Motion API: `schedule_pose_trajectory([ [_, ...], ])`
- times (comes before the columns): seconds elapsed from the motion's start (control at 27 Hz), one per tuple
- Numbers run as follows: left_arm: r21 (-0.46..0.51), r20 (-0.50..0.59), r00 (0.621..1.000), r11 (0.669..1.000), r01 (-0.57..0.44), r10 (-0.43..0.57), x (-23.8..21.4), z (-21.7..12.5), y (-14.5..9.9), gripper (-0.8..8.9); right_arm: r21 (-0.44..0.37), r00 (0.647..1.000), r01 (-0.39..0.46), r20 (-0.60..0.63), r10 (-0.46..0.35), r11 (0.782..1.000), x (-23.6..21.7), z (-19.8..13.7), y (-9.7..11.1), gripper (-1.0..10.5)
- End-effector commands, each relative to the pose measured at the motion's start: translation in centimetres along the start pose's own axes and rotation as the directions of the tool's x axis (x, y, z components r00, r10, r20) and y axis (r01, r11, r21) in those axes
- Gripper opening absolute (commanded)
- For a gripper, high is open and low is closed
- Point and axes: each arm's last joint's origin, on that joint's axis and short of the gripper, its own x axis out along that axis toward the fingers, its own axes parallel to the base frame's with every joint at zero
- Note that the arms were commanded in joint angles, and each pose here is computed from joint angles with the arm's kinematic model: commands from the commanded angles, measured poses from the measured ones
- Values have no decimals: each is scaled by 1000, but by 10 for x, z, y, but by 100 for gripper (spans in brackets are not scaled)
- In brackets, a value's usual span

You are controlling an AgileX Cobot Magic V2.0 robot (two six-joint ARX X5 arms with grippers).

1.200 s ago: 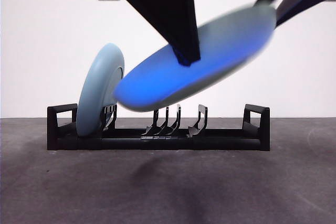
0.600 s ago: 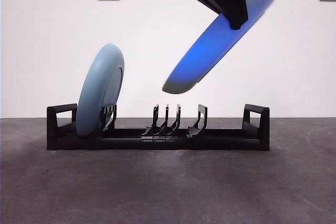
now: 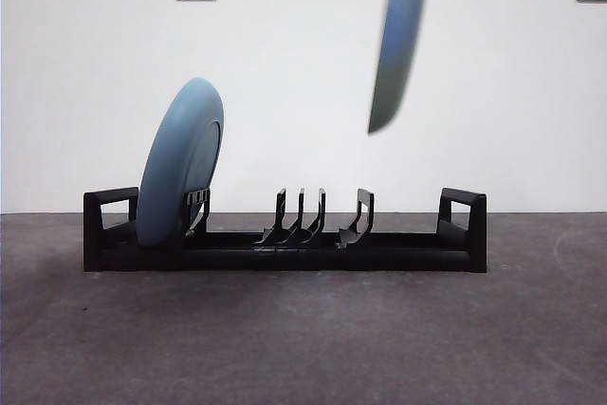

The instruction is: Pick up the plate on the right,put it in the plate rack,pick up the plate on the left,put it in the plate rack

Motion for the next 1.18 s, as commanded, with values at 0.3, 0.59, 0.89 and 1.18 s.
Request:
schedule_pose_trajectory([
  [0.3, -145, 151, 987, 989, -26, 48, -9, 15, 43, -9, -6, 1000, 2, -4, -2, 1000, 3, -1, 0, 343],
  [0.59, -185, 82, 996, 983, -24, 40, 12, 31, 68, -9, -6, 1000, 4, -12, -4, 1000, 6, -1, 0, 343],
  [0.89, -228, -4, 998, 972, -64, 65, 37, 12, 89, -9, -10, 1000, 6, -20, -6, 1000, 7, -2, 0, 343],
  [1.18, -255, -70, 995, 963, -83, 67, 56, -10, 101, -9, -14, 999, 10, -47, -11, 1000, 15, -3, 1, 342],
])
